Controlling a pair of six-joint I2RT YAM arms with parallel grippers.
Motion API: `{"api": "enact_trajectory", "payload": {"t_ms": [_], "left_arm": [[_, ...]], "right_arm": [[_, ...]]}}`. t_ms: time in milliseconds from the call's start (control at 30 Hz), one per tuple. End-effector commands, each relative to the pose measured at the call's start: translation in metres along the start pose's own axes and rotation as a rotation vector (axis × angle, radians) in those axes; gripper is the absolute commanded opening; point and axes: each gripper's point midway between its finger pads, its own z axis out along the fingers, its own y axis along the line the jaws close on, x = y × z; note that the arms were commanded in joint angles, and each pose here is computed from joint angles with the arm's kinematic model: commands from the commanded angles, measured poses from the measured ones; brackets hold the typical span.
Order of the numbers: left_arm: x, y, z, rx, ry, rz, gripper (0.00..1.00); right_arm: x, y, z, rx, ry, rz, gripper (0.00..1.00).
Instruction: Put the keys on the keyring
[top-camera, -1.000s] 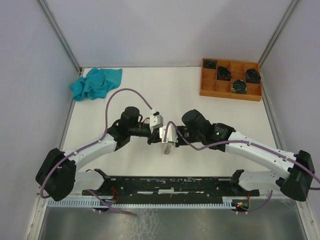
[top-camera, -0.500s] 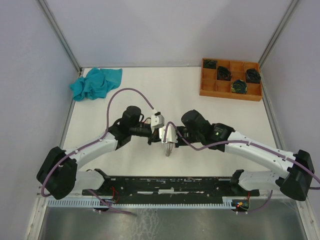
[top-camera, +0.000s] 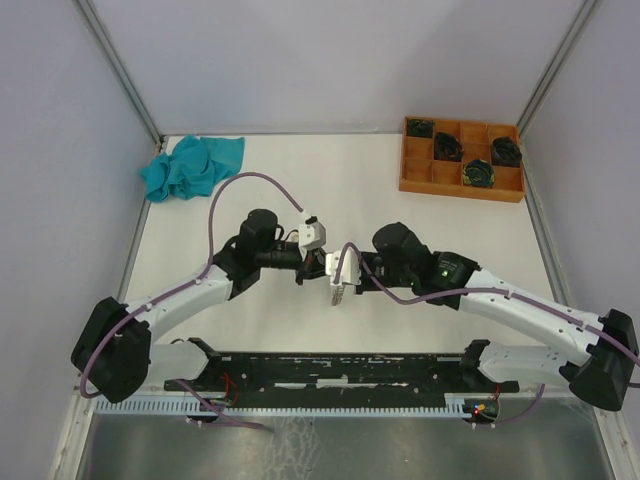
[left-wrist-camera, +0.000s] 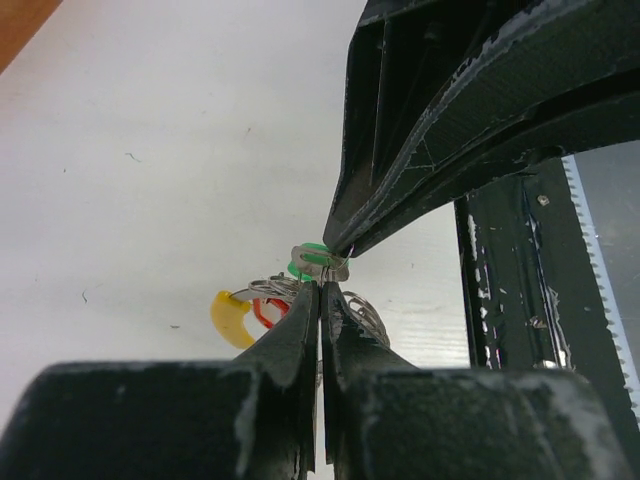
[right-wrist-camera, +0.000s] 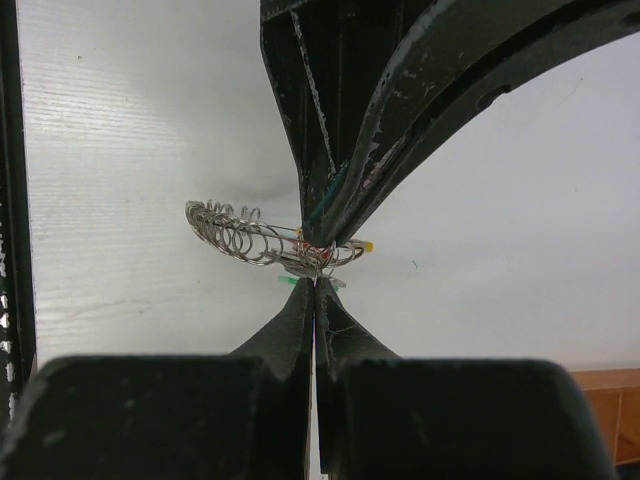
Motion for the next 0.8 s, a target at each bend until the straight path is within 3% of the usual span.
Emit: {"api": "enact_trajectory", "payload": {"t_ms": [0,467,767], "left_arm": [[-0.031,0.009,-0.008,-0.046,-0.099,0.035,0.03],[-0.060,0.023,-0.019,-0.176,-0.225,0.005,0.03],[-0.055,0.025,-0.019,-0.195,-0.243,-0.006,0.03]], "right_arm": [[0.002,-0.003,-0.008,0.034,-0.004,0.032,0.01],[-0.010,-0.002,0.011,0.013,-0.083,0.049,0.01],[-0.017,-0.012,0.013,0.037,-0.091,0.039,0.01]]}}
